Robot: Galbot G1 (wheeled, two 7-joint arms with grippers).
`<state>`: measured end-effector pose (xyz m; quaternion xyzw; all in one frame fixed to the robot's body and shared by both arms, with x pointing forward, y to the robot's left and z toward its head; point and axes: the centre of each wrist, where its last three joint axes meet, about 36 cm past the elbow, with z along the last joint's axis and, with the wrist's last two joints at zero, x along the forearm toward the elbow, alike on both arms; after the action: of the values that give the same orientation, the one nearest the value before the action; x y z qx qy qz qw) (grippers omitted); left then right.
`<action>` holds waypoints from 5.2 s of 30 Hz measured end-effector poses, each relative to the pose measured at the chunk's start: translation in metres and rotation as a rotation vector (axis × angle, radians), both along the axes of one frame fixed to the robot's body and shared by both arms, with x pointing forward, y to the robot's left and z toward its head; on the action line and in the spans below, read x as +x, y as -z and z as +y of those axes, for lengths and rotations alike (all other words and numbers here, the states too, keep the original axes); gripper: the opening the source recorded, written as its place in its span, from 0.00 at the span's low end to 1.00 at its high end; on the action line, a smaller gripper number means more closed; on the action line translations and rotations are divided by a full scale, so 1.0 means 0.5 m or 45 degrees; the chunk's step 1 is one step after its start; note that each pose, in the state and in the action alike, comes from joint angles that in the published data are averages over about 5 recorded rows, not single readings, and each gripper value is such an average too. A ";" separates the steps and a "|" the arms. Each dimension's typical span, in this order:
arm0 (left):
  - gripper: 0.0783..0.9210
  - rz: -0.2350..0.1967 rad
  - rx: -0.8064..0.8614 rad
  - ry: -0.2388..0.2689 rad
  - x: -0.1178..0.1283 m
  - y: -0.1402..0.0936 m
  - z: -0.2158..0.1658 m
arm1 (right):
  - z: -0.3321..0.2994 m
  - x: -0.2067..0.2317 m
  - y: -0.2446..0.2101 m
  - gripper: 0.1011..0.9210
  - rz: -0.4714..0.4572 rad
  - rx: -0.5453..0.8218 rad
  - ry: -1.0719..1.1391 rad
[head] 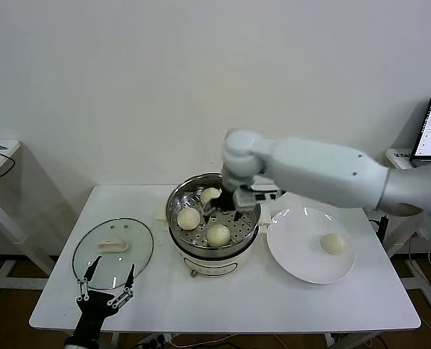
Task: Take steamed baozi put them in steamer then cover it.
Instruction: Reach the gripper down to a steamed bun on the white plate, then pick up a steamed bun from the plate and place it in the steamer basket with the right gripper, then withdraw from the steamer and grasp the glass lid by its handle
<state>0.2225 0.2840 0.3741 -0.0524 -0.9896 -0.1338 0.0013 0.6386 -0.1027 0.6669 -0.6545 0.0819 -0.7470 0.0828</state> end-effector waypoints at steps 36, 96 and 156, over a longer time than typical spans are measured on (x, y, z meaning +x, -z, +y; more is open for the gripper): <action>0.88 0.018 -0.005 -0.009 -0.011 0.004 -0.006 | -0.734 0.045 0.317 0.88 0.419 0.145 1.894; 0.88 0.000 -0.011 0.009 -0.005 -0.008 -0.022 | -0.132 0.115 -0.061 0.64 0.451 0.176 1.440; 0.88 -0.103 0.261 -0.092 0.069 -0.029 0.018 | -0.241 -0.015 0.135 0.88 0.388 1.334 1.374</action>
<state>0.2567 0.2927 0.3886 -0.0109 -0.9712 -0.2362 -0.0285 0.6313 -0.2231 0.5996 -0.4949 0.7440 -0.4489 -0.0060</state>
